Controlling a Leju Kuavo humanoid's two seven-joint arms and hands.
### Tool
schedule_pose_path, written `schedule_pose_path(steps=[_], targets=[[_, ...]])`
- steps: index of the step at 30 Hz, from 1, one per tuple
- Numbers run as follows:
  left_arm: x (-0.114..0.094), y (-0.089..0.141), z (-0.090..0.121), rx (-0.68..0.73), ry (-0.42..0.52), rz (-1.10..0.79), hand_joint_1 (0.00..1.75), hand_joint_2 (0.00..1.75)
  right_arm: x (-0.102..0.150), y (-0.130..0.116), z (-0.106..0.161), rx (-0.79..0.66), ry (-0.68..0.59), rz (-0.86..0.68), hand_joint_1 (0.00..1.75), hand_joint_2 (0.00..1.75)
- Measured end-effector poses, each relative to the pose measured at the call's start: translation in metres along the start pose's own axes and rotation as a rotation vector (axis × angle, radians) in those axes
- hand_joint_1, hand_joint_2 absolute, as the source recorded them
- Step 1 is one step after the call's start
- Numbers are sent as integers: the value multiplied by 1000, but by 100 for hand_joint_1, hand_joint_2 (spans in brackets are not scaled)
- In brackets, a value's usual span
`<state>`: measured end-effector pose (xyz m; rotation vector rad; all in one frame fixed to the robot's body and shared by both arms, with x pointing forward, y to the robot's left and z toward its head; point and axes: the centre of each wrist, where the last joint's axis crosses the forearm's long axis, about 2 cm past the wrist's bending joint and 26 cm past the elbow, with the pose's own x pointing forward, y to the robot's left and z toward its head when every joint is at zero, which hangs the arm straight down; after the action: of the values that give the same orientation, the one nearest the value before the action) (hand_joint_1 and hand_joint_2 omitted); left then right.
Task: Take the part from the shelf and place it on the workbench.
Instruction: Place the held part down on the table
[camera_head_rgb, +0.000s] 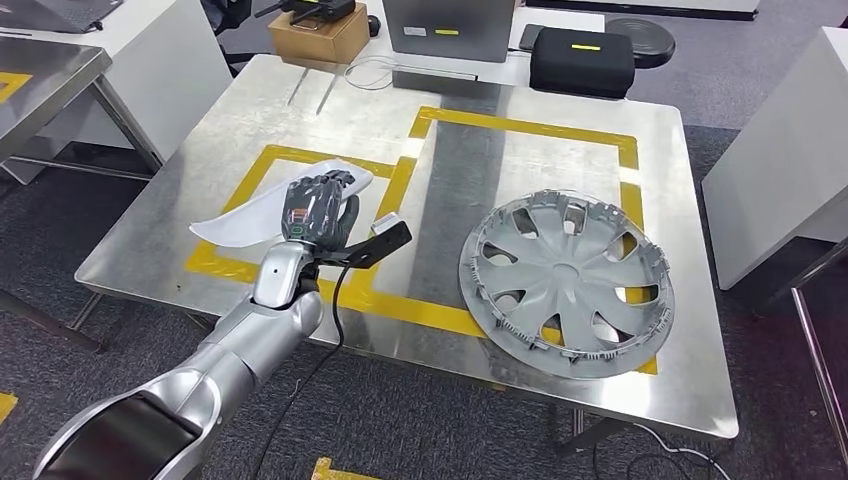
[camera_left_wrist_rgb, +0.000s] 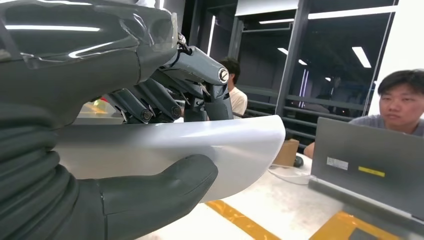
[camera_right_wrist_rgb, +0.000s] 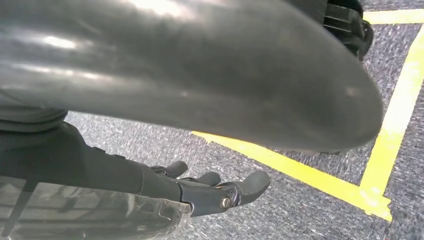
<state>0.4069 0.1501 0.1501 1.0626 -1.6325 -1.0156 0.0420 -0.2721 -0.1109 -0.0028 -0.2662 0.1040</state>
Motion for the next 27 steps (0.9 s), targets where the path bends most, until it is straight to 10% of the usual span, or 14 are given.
schedule_pose_path(steps=[27], targets=[[4, -6, 3, -63, -19, 22, 175, 175, 2, -3, 0, 10, -6, -10, 0, 0]])
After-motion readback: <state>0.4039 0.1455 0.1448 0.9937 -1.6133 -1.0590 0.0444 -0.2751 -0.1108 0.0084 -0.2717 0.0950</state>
